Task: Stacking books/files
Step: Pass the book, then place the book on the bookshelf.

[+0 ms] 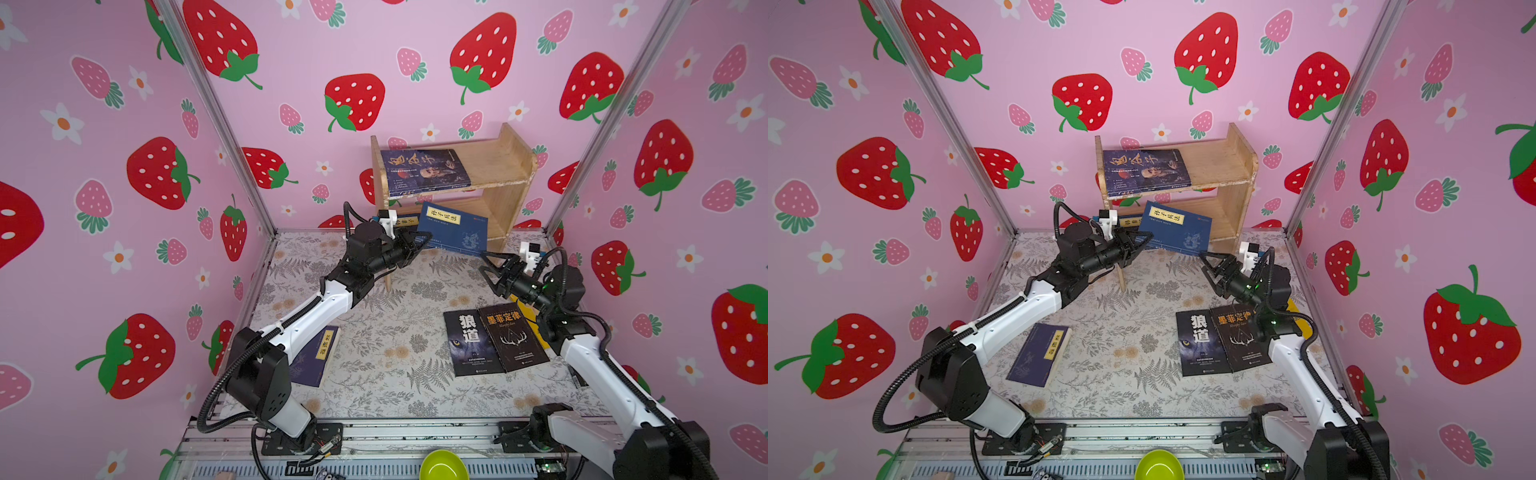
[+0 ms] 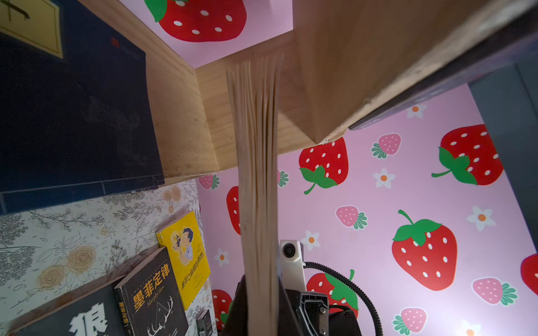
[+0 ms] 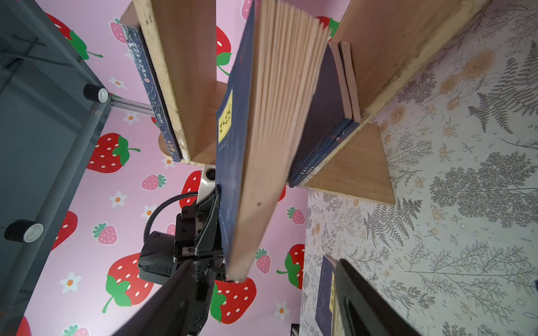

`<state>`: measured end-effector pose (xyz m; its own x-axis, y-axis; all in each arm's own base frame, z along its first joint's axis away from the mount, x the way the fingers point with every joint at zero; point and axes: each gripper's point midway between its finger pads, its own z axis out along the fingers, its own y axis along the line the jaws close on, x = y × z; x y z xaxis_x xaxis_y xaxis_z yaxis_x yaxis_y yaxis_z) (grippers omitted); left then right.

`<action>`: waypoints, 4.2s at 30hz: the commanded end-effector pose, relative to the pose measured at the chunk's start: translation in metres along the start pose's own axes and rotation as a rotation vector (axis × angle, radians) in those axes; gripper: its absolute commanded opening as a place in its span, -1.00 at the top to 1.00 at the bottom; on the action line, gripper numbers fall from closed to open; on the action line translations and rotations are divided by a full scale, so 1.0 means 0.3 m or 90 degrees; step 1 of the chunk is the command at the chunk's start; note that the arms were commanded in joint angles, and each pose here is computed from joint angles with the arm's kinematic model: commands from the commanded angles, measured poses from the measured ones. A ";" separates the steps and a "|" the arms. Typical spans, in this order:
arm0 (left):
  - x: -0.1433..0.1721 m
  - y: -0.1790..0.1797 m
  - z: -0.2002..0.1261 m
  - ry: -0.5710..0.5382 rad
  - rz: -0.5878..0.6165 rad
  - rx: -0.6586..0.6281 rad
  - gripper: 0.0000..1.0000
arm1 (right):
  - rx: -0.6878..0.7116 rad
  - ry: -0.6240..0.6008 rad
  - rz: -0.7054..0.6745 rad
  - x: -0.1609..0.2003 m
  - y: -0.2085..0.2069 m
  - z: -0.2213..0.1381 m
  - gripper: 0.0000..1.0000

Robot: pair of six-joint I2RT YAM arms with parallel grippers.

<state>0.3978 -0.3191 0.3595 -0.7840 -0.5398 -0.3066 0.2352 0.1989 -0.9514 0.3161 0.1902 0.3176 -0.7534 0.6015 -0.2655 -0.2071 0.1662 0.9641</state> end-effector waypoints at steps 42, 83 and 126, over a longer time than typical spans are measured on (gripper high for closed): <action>-0.114 0.038 -0.174 -0.164 0.009 -0.087 -0.31 | -0.070 -0.118 0.007 -0.217 0.029 0.341 0.75; -0.269 0.221 -0.613 -0.257 0.016 -0.264 -0.91 | 0.022 0.001 -0.093 -0.142 -0.072 0.573 0.77; -0.286 0.410 -0.766 -0.197 0.049 -0.463 -0.94 | 0.328 -0.003 -0.323 -0.205 -0.154 0.523 -0.52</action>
<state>0.3700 -0.0747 0.2894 -0.5185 -0.7236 -0.4555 -0.1778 0.6123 -0.7704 0.4691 0.2750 0.2734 -0.6692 0.3957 -0.6290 -0.1861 0.7302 0.6574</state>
